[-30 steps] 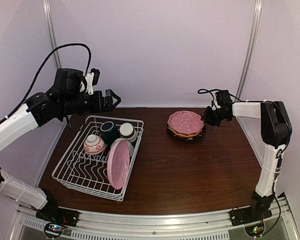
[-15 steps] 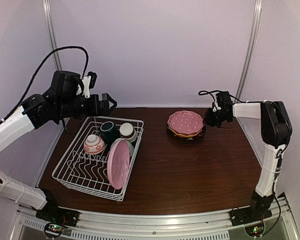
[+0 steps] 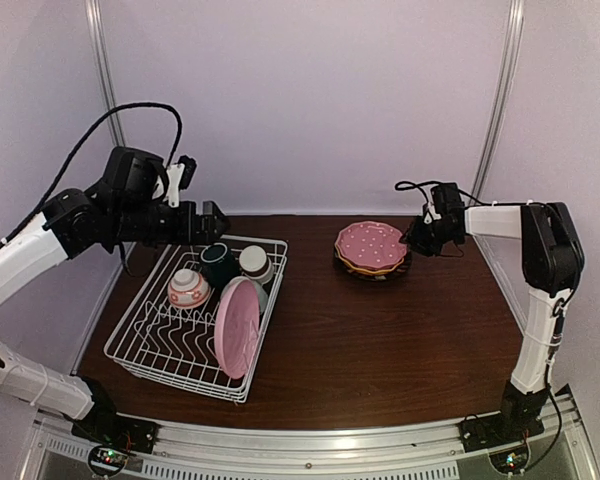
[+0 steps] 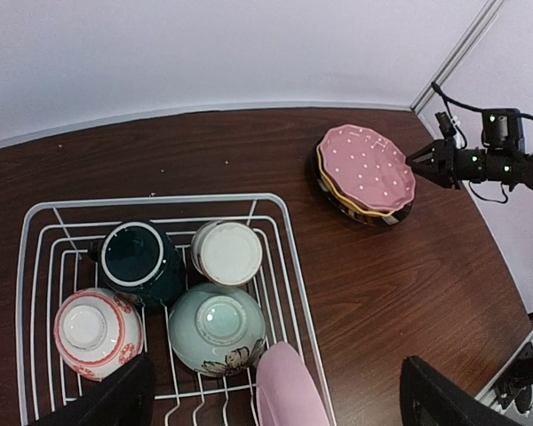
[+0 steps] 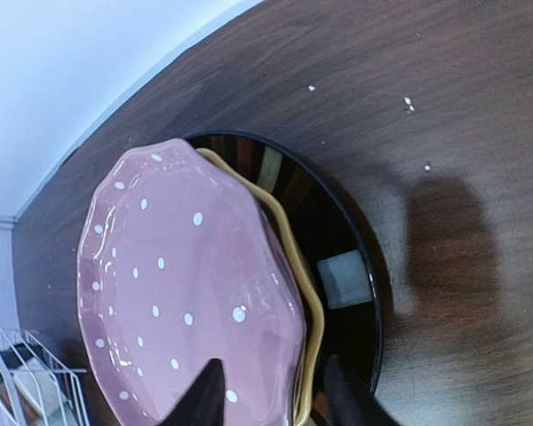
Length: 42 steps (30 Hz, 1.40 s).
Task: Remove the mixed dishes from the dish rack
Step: Place the plate with another plate, then grab the plate from the dish rack.
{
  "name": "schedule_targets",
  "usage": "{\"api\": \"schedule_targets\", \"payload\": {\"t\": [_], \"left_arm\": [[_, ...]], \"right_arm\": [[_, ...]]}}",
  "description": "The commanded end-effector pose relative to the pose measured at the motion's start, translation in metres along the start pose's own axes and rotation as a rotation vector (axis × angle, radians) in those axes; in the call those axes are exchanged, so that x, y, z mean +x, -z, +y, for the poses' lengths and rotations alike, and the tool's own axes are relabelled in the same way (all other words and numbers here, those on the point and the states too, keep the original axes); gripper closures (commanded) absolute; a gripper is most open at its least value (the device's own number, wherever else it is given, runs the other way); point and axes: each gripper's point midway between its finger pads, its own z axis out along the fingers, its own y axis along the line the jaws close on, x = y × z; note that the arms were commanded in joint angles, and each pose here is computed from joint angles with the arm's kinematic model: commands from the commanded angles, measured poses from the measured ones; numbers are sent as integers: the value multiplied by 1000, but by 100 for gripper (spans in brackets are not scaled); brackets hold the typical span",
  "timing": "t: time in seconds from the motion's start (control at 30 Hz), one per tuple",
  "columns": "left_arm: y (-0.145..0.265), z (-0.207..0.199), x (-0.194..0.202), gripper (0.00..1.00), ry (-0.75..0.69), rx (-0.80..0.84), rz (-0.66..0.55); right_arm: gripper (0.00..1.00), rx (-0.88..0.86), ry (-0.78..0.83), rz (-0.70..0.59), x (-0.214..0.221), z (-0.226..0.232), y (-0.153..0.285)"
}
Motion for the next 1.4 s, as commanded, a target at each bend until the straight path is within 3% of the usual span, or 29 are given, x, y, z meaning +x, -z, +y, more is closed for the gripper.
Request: {"api": "schedule_targets", "payload": {"t": [0.0,0.2,0.27,0.37,0.83,1.1,1.23,1.37], "left_arm": [[9,6,21,2,-49,-3,89],[25,9,43,2,-80,8,176],[29,10,52,2,-89,14,220],[34,10,65,3,-103,20,279],[14,-13,121,3,-43,169,490],[-10,-6,143,3,-43,40,525],[-20,-8,158,3,-68,-28,549],[-30,-5,169,10,-58,-103,551]], "right_arm": [[50,-28,29,-63,-17,16,30],[32,-101,58,-140,-36,46,72],[15,-127,75,-157,-39,55,85],[7,-159,111,-177,-38,68,104],[0,-120,367,-225,22,112,159],[0,62,557,-326,39,121,186],[0,91,571,-367,37,114,198],[0,149,549,-448,28,104,217]]}}
